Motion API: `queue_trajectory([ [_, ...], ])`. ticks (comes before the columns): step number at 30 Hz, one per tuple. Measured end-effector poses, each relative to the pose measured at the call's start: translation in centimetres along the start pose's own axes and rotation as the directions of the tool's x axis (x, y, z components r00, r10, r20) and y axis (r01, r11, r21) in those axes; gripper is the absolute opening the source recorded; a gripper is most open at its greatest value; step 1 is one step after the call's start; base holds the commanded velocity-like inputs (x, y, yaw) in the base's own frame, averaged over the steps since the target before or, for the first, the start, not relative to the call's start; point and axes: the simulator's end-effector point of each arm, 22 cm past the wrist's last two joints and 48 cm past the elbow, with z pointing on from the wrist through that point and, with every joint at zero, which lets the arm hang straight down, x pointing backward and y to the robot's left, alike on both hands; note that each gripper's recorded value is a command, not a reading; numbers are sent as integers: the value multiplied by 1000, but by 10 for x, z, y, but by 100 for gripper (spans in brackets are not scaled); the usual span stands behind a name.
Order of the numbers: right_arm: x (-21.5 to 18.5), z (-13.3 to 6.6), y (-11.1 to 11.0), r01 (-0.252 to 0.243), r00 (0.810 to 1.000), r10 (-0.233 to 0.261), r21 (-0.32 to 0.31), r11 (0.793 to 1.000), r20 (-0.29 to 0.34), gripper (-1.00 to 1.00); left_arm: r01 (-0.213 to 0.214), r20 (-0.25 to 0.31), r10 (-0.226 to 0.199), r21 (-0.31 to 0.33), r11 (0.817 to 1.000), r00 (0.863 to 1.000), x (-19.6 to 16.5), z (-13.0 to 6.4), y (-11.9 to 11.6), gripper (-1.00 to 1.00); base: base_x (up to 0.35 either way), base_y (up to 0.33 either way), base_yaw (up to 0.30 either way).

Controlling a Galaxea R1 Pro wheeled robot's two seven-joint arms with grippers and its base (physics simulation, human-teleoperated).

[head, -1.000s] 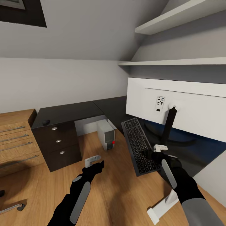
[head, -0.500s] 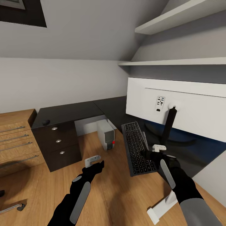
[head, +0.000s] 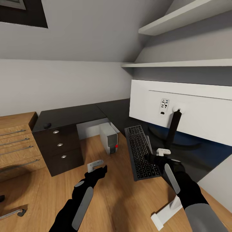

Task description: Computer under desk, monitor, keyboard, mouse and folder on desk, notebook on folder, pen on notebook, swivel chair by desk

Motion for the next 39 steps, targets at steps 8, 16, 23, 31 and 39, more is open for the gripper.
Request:
queue_trajectory([
  [8, 0, 0, 0, -2, 1000, 2, -1, 1000, 0, 100, -55, -58, 56, 28, 998, 997, 31, 3, -17, 100, 0, 0, 0],
  [16, 0, 0, -1, -3, 1000, 3, -1, 1000, 1, 100, -71, -110, 74, 30, 997, 991, 56, 6, -18, 100, 0, 0, 0],
  [23, 0, 0, -1, -5, 1000, 5, -3, 1000, 1, 100, -31, -152, 48, 110, 993, 987, 73, 6, -35, 100, 0, 0, 0],
  [31, 0, 0, -1, -6, 1000, 6, -3, 1000, 0, 100, 51, -184, -1, 264, 963, 983, 77, -1, -69, 100, 0, 0, 0],
  [39, 0, 0, -1, -6, 1000, 6, -2, 1000, 0, 100, 57, -185, -4, 284, 957, 983, 77, -2, -74, 100, 0, 0, 0],
])
